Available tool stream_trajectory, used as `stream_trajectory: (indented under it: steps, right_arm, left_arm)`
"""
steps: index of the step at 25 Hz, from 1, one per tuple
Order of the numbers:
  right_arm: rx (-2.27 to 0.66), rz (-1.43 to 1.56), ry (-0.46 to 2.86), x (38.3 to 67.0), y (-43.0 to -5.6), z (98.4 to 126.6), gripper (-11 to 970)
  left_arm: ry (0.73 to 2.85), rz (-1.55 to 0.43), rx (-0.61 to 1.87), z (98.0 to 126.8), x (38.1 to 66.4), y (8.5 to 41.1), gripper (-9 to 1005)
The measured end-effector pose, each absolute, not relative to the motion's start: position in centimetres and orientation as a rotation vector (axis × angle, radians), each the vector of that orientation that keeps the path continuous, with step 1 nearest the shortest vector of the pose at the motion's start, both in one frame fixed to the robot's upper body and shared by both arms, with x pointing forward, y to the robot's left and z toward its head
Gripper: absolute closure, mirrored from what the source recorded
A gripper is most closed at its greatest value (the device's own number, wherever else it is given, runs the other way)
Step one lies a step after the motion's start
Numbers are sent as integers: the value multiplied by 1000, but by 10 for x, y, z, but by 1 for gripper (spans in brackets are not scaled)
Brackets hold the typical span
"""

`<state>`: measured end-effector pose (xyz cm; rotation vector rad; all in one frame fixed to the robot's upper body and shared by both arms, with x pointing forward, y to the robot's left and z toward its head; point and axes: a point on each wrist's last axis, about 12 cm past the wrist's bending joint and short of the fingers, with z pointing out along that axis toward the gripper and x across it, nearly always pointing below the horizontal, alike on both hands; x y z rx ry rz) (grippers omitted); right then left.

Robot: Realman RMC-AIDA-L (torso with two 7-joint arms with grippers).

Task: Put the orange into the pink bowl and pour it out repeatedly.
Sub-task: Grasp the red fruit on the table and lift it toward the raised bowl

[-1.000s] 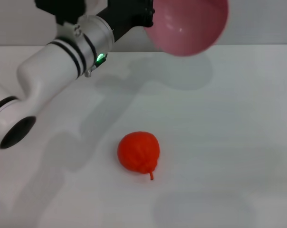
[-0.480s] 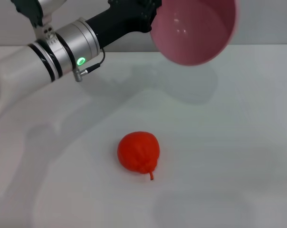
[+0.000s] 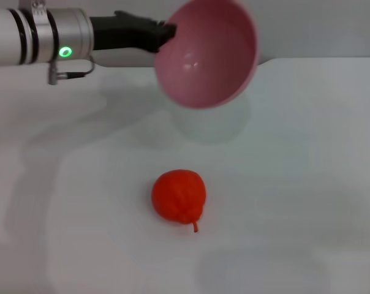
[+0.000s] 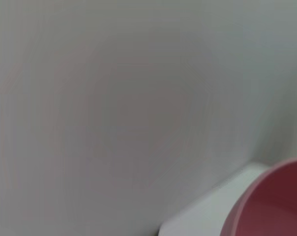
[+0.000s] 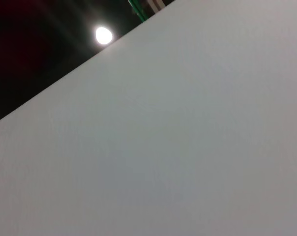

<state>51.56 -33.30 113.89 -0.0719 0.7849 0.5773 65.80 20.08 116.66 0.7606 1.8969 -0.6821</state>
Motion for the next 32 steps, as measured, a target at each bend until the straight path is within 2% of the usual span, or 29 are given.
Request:
stream_trajectory:
  steps: [8, 12, 13, 20, 25, 32]
  right_arm:
    - [-149, 621, 909, 524, -318, 1129, 524]
    - [-211, 635, 1002, 532, -308, 1122, 524]
    - [-225, 638, 1022, 534, -306, 1121, 524]
    - [-312, 677, 1241, 557, -293, 1115, 524]
    - [-431, 764, 1521, 583, -272, 1117, 524]
    - [-674, 813, 1955, 609, -233, 1136, 524]
  left_arm:
    - [2226, -477, 889, 1177, 666, 225, 954]
    - [2297, -428, 863, 1181, 665, 241, 954]
    - [2335, -405, 832, 1183, 663, 254, 954]
    - [2411, -335, 750, 1186, 659, 282, 953]
    - [2424, -322, 749, 1185, 658, 285, 953]
    - [2426, -318, 745, 1185, 657, 286, 953]
